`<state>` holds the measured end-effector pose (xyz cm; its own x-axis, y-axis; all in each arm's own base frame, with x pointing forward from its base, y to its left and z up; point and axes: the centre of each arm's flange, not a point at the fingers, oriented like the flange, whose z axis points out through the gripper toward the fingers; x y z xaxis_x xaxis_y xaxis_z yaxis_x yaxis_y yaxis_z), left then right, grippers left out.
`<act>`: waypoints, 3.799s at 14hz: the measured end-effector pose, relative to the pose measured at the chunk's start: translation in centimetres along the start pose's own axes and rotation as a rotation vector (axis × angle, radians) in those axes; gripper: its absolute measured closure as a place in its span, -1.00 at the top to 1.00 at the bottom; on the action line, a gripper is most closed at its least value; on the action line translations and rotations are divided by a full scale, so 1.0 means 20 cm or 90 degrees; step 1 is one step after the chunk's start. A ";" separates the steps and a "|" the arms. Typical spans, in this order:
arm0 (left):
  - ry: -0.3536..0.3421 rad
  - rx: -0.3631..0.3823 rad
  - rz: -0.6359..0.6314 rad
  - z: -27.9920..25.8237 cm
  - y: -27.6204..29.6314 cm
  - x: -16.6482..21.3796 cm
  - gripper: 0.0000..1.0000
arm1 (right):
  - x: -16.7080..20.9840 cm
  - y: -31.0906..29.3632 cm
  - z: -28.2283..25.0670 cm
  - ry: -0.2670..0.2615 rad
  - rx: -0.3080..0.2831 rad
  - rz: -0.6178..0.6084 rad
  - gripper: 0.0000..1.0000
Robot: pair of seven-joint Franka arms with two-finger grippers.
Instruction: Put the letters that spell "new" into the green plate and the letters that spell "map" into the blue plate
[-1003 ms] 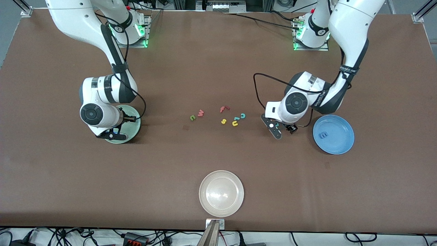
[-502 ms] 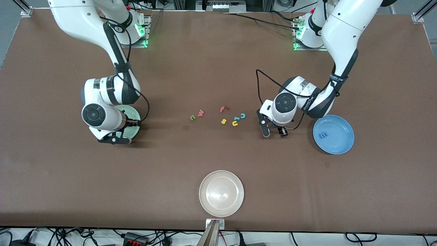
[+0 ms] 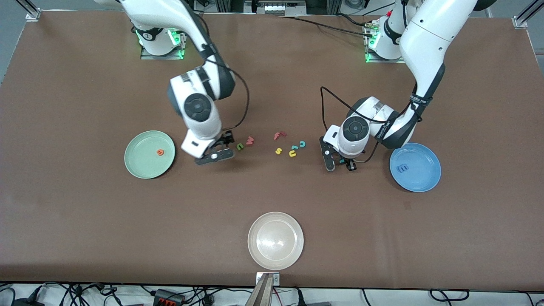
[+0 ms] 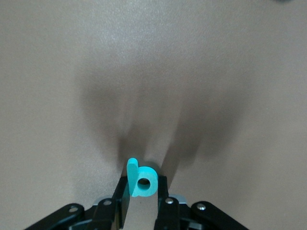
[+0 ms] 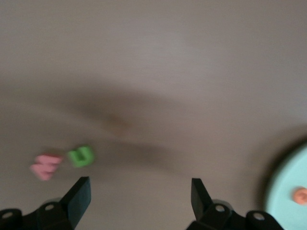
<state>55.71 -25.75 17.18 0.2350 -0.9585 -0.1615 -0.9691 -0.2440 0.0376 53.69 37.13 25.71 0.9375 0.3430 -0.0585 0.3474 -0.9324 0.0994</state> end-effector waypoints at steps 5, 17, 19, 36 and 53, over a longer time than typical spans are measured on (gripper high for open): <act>-0.035 -0.008 -0.032 -0.12 -0.11 -0.11 -0.44 | -0.02 -0.29 0.20 -0.004 0.007 -0.026 0.20; -0.130 -0.116 -0.355 -0.05 -0.49 -1.21 -0.44 | 0.01 -0.26 0.35 0.007 -0.003 -0.021 0.07; -0.129 -0.120 -0.373 0.01 -0.45 -1.21 -0.39 | 0.01 -0.26 0.36 0.004 -0.004 -0.020 0.07; -0.056 -0.134 -0.734 -0.34 -0.14 -0.52 1.00 | 0.04 -0.14 0.34 -0.012 -0.013 0.003 -0.48; -0.005 -0.048 -0.437 0.05 0.13 -0.25 -0.10 | -0.18 1.56 0.48 -0.199 0.015 0.126 -0.37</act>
<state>52.01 -21.42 17.05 0.7929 -0.5822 -0.1799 -0.5928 -0.8053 -0.0068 60.92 5.78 19.40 0.9339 0.1076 -0.3408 0.1555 -0.9810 0.1163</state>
